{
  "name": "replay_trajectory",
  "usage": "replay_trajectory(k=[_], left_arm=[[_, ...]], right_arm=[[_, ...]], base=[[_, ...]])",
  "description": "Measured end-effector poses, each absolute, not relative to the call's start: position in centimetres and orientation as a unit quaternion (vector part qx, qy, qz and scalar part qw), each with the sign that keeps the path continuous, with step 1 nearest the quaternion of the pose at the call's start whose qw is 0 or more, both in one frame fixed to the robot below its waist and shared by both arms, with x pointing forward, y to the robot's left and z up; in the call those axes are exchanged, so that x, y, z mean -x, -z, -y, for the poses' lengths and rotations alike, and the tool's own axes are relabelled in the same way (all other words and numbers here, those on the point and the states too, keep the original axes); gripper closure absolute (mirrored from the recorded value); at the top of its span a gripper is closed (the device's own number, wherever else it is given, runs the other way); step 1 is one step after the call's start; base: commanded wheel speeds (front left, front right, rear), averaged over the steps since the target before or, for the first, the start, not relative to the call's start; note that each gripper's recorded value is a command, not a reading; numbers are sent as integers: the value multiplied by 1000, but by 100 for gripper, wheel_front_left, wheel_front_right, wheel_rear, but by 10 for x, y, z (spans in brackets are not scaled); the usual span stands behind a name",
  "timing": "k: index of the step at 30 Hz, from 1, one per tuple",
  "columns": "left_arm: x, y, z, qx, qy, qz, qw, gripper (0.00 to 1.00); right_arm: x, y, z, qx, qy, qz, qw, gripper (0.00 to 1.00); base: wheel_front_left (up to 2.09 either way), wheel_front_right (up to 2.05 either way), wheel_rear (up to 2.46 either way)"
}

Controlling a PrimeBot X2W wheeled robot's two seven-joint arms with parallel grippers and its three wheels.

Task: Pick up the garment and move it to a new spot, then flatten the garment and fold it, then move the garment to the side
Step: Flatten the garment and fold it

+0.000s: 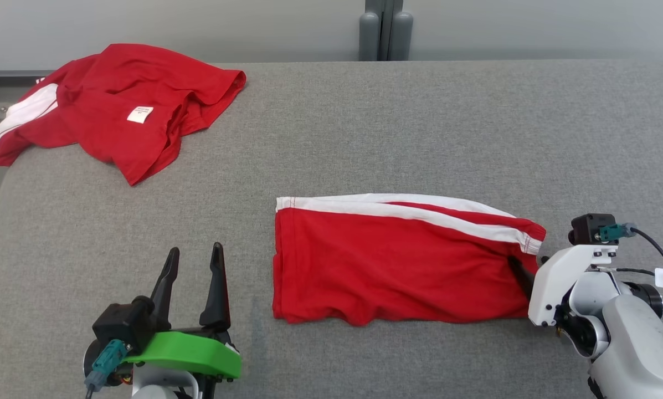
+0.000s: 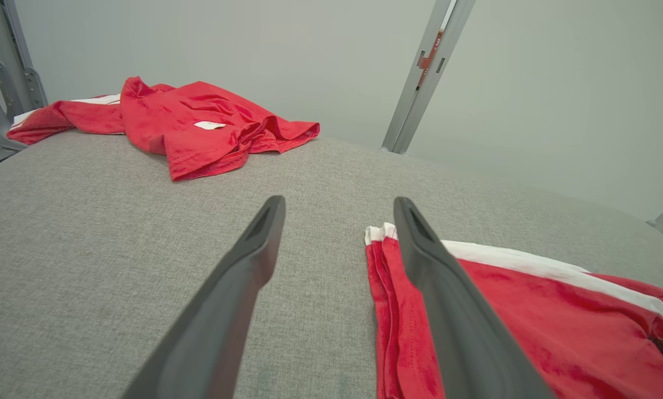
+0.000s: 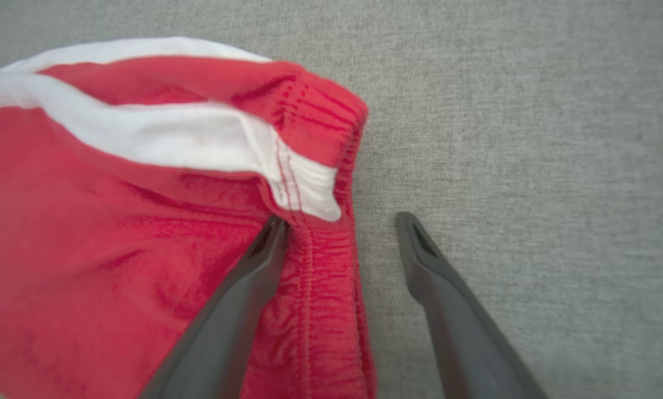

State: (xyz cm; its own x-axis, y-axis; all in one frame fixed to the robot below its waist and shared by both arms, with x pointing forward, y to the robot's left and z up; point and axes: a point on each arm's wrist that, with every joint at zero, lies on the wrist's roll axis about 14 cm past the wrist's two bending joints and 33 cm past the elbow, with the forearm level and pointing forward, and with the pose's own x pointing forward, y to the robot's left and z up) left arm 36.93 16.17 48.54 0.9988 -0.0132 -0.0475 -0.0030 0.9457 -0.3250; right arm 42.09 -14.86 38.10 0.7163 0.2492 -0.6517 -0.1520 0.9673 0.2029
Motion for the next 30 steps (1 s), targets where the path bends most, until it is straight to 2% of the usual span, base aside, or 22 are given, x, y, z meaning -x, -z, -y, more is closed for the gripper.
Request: replay_trajectory(k=[1,3,5,12,24,30], left_arm=[[-369,-484,-163,165,1,-26,986,0],[-369,-483,-163,165,-1,-27,986,0],[-370,-483,-161,166,2,-27,986,0],[-375,-486,-146,168,25,-25,985,0],[-386,-484,-108,176,80,-34,981,0],[-388,-481,-95,179,99,-41,978,0]], right_arm=[[-422,-380,147,-69,-111,-363,923,46],[-425,-379,144,-69,-117,-368,920,68],[-425,-378,143,-70,-120,-371,918,100],[-426,-385,153,-79,-113,-365,921,100],[-412,-409,267,-67,-4,-351,934,100],[-404,-413,256,-138,-6,-341,930,100]], base=[[0,0,0],[0,0,0],[0,0,0],[0,0,0],[0,0,0],[0,0,0]])
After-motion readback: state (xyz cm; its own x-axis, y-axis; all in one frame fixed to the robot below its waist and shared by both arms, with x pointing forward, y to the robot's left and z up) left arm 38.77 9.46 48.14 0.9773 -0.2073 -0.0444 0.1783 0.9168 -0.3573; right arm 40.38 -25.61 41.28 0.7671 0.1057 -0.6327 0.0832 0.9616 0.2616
